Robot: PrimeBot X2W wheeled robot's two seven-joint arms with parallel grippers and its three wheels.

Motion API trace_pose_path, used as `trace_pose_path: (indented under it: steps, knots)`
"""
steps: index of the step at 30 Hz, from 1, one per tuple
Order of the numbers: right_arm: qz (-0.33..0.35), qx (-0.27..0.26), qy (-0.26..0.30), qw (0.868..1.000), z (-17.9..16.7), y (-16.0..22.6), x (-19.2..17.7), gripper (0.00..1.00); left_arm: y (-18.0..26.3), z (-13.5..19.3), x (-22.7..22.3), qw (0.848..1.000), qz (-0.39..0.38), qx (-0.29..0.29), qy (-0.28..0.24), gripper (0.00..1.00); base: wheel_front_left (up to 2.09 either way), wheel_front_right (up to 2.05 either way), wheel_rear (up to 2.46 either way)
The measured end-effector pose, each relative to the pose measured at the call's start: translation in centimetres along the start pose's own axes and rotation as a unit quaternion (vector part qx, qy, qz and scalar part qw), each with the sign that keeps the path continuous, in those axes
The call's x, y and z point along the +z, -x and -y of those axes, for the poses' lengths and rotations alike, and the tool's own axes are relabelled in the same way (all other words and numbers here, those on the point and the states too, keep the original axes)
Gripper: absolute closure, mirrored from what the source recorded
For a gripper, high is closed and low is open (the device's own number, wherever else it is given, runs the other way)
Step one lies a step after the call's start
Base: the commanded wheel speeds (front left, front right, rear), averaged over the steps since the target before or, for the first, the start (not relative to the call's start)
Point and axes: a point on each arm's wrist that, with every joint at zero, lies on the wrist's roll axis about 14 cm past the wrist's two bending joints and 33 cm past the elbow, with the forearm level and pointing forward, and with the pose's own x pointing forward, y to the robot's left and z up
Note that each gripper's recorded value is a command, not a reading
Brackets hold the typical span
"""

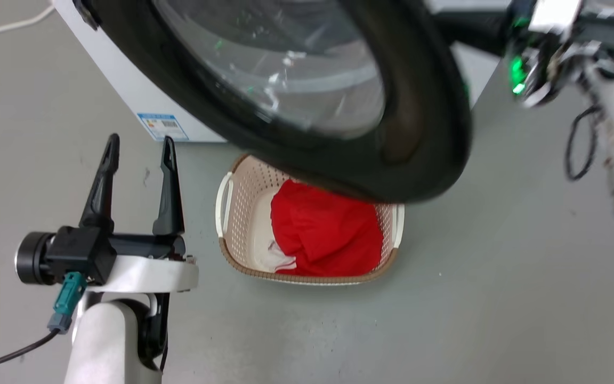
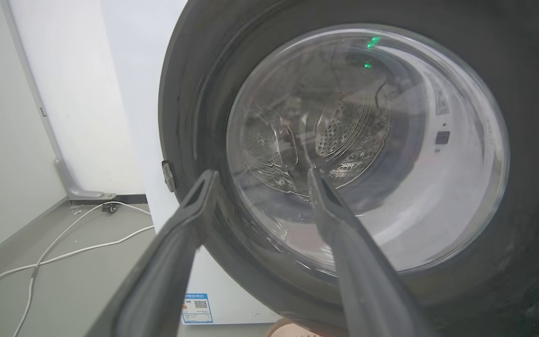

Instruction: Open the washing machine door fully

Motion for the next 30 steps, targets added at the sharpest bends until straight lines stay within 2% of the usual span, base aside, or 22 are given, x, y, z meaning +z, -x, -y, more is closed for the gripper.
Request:
trace_pose_path:
  steps: [11,25,28,30]
  knots:
    - [-0.083,0.060,0.008,0.995,-3.2,-0.6,-8.5,1.00,2.1,0.6,1.4,1.000,0.002,-0.007,0.004,0.00,0.00,0.00,0.00]
    - [-0.121,0.113,0.015,0.986,-5.7,-2.4,-14.3,1.00,2.7,1.1,1.4,1.000,0.000,-0.013,0.011,0.00,0.00,0.00,0.00]
    - [-0.090,0.123,0.016,0.988,-6.3,-2.6,-13.8,1.00,2.7,1.3,1.3,1.000,-0.002,-0.015,0.013,0.00,0.00,0.00,0.00]
    - [-0.030,0.125,0.010,0.992,-6.4,-2.4,-12.0,1.00,2.7,1.3,1.4,1.000,-0.002,-0.015,0.014,0.00,0.00,0.00,0.00]
